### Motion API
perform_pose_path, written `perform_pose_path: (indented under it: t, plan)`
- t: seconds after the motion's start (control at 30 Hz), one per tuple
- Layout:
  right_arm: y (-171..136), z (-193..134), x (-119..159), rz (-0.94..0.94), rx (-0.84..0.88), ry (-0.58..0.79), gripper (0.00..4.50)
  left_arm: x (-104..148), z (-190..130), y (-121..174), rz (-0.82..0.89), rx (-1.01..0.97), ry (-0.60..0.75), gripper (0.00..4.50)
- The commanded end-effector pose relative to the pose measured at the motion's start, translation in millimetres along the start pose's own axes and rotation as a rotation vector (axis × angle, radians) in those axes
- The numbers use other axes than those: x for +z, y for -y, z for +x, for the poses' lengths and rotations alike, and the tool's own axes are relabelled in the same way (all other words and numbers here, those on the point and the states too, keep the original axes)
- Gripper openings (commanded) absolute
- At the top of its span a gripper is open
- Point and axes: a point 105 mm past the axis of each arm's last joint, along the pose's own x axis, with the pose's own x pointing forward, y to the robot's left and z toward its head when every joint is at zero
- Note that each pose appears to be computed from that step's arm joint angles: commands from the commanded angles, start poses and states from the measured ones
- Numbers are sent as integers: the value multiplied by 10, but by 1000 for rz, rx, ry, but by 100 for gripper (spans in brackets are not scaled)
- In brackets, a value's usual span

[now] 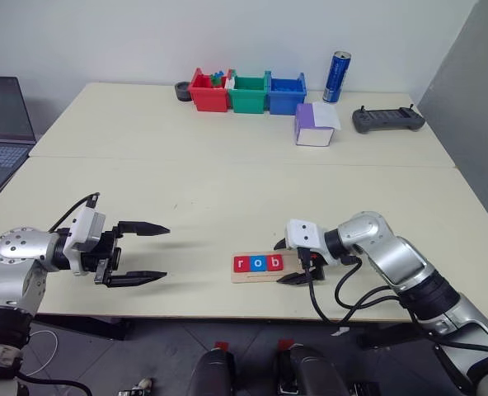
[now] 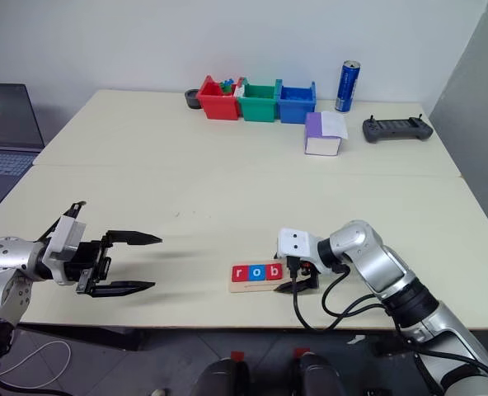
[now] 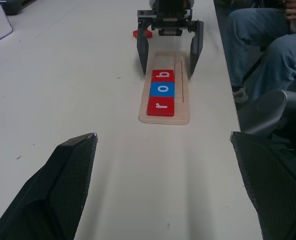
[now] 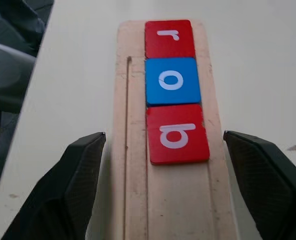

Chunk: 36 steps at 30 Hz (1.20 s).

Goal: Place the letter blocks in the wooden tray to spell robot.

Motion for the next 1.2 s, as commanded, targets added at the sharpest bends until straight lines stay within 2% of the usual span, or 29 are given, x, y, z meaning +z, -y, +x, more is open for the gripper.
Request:
perform_pose_path:
  t: [0.03, 0.2, 0.3, 0.4, 0.47, 0.57, 0.7, 1.13, 1.2]
  plan:
    - [110, -310, 196, 14, -118, 94, 380, 74, -11, -41, 37, 2, 8, 450]
    - [227, -929, 313, 156, -421, 252, 380, 58, -1, -57, 37, 1, 5, 450]
    - [264, -1225, 78, 336, -649, 313, 380, 52, 15, -67, 36, -3, 7, 450]
    - [164, -1335, -348, 474, -833, 256, 380, 49, 41, -85, 37, -10, 7, 450]
    - [113, -1360, -483, 538, -915, 262, 380, 55, 50, -101, 38, -13, 8, 450]
    - [62, -1330, -543, 576, -964, 279, 380, 67, 56, -131, 42, -16, 3, 450]
    - [116, -1249, -687, 597, -1010, 235, 380, 76, 64, -164, 51, -20, -6, 450]
    - [179, -928, -992, 647, -1019, 142, 380, 70, 39, -132, 53, -15, -1, 450]
    - [180, -907, -1020, 653, -1020, 137, 343, 72, 37, -134, 54, -13, 0, 450]
